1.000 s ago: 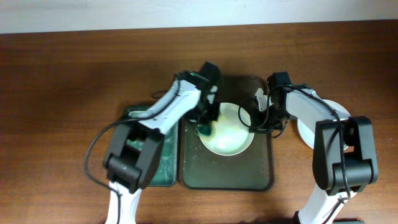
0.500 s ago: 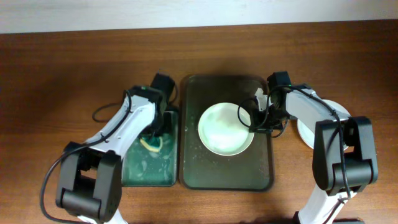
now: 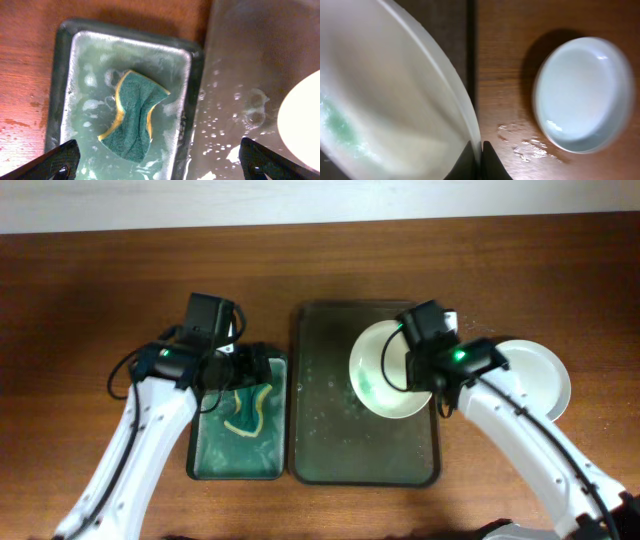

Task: Clean dirty plates on tray and stack at the side
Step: 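Lift the plate with the right gripper and carry it rightward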

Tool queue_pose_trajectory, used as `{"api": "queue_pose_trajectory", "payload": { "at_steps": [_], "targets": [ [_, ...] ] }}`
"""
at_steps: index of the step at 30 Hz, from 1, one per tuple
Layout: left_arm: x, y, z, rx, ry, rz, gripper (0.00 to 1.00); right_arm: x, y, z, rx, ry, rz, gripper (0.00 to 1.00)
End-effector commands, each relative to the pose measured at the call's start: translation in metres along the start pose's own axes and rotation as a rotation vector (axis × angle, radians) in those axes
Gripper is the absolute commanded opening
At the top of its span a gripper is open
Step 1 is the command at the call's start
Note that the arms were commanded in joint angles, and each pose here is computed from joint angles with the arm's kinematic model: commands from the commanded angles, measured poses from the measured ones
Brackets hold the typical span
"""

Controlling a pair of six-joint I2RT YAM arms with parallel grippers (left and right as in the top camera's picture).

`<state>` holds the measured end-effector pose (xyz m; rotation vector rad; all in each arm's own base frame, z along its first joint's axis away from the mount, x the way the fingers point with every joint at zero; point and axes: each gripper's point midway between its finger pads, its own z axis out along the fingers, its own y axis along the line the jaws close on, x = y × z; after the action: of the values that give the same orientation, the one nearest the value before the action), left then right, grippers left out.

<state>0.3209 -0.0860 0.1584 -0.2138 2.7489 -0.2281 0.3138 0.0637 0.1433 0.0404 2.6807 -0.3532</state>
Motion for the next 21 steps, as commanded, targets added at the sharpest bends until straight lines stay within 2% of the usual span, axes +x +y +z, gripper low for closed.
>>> {"api": "queue_pose_trajectory", "payload": {
  "at_steps": [1, 7, 12, 16, 21],
  "targets": [
    [-0.006, -0.004, -0.025, 0.043, -0.072, 0.003, 0.99, -0.006, -0.011, -0.028, 0.215, -0.155, -0.023, 0.04],
    [-0.006, -0.004, -0.025, 0.042, -0.070, 0.003, 0.99, -0.011, 0.020, -0.076, 0.346, -0.397, -0.211, 0.04],
    [-0.006, -0.004, -0.025, 0.042, -0.070, 0.003, 0.99, -0.005, 0.037, -0.095, 0.360, -0.471, -0.305, 0.04],
    [-0.006, -0.004, -0.025, 0.042, -0.070, 0.003, 0.99, -0.014, 0.038, -0.123, 0.470, -0.608, -0.380, 0.04],
    [-0.006, -0.004, -0.025, 0.042, -0.070, 0.003, 0.99, -0.015, 0.039, -0.127, 0.482, -0.619, -0.406, 0.04]
  ]
}}
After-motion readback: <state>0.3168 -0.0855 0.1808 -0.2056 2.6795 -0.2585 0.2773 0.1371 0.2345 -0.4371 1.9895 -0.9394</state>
